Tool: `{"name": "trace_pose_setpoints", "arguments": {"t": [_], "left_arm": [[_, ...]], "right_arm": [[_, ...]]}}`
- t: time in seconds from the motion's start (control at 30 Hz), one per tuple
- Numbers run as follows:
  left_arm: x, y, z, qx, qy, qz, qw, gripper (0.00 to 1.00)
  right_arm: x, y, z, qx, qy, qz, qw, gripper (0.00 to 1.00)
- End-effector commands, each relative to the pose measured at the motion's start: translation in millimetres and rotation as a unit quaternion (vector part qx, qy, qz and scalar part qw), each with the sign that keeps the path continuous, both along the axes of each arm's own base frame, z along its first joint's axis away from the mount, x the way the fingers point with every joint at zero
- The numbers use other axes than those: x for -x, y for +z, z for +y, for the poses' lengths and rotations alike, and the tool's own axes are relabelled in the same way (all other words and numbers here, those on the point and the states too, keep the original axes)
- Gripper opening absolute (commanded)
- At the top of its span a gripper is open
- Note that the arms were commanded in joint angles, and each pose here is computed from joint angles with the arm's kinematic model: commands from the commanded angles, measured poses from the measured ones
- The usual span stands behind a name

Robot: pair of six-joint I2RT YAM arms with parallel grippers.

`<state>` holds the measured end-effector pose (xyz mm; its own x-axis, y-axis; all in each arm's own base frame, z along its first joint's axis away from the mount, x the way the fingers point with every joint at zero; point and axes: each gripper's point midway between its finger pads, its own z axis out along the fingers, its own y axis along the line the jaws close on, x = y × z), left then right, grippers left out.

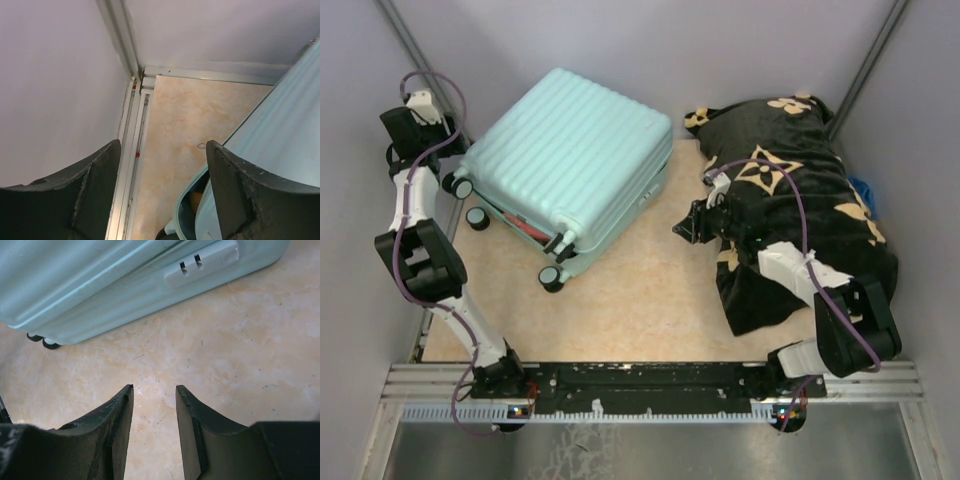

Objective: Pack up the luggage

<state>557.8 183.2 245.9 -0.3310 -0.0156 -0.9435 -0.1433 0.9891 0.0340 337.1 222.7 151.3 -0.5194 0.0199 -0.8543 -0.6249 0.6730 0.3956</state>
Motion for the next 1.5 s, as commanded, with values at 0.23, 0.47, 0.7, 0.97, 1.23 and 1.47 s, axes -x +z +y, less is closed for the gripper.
{"name": "trace_pose_setpoints", "arguments": {"t": [0.23, 0.47, 0.7, 0.97, 1.23, 1.47], "left_arm": [[89, -80, -118, 0.056, -0.274, 0.121, 0.952, 0.66], [98, -55, -103, 0.087, -0.201, 0.094, 0.971, 0.68], [42, 8, -8, 0.016, 0.003, 0.002, 1.0, 0.68], [4, -29, 44, 0.021, 0.15, 0.018, 0.988, 0.76], [-21, -50, 1, -0.083, 0.065, 0.013, 0.994, 0.69], [51, -82, -103, -0.059, -0.202, 0.054, 0.976, 0.59]], "right_arm": [[-59, 19, 15, -0.002, -0.014, -0.058, 0.998, 0.4], [-100, 15, 30, -0.012, -0.018, -0.049, 0.999, 0.4], [-80, 14, 31, -0.016, -0.012, -0.029, 0.999, 0.38], [-55, 17, 15, 0.014, -0.018, -0.033, 0.999, 0.38], [-41, 6, 6, 0.035, -0.017, -0.017, 0.999, 0.38], [-69, 6, -22, 0.041, -0.06, -0.023, 0.997, 0.39]]}}
